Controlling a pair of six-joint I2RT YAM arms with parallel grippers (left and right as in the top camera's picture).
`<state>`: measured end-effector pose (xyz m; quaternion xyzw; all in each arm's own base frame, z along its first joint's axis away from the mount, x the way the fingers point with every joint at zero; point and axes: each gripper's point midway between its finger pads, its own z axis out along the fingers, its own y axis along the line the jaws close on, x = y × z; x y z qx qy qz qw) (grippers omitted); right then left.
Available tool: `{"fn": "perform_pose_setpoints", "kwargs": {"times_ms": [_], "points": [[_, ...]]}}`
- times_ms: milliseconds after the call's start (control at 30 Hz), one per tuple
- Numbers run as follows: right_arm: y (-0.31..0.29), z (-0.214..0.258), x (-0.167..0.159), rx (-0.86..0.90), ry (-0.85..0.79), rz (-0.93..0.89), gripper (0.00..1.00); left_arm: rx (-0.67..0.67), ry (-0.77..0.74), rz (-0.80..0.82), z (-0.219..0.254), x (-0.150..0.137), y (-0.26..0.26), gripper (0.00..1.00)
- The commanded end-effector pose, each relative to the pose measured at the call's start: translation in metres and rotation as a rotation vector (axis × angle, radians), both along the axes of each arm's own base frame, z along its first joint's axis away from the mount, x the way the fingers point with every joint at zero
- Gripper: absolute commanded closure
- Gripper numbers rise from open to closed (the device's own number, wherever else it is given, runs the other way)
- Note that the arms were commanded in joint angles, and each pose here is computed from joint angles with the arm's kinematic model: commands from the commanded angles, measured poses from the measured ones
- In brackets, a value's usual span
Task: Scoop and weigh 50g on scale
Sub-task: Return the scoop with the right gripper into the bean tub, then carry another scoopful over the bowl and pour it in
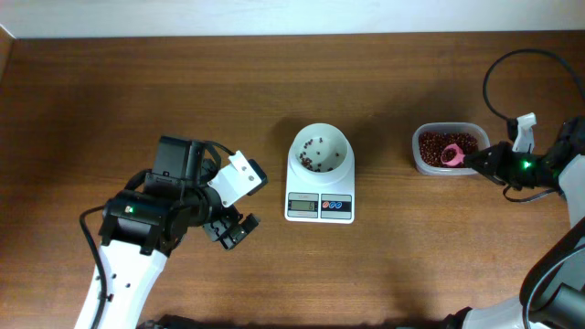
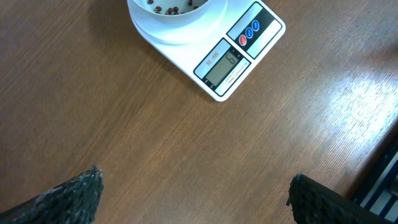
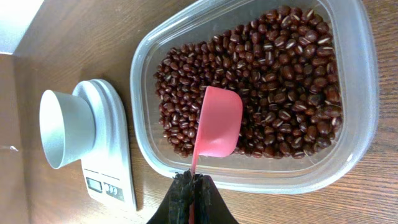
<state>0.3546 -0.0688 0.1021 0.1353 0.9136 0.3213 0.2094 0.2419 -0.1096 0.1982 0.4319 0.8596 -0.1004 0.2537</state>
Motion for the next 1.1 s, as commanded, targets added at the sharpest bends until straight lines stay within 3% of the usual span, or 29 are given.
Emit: {"fn": "perform_pose_setpoints", "kwargs": {"times_ms": [0,400,633,1000,1067], "points": [[0.010,0.004,0.000,0.072,-0.010,0.009,0.96,-0.014,-0.036,-0.015,0.011,0.002,-0.002,0.01],[0.023,0.055,0.002,0.395,-0.169,0.005,0.96,-0.014,-0.036,-0.015,0.011,0.002,-0.002,0.01],[0.071,0.059,0.005,0.448,-0.126,0.117,0.96,-0.014,-0.036,-0.015,0.011,0.002,-0.002,0.01],[0.204,0.068,0.014,0.466,-0.104,0.421,0.96,-0.014,-0.036,-0.015,0.011,0.002,-0.002,0.01],[0.216,0.049,0.025,0.291,-0.156,0.452,0.96,-0.014,-0.036,-0.015,0.011,0.002,-0.002,0.01]]}}
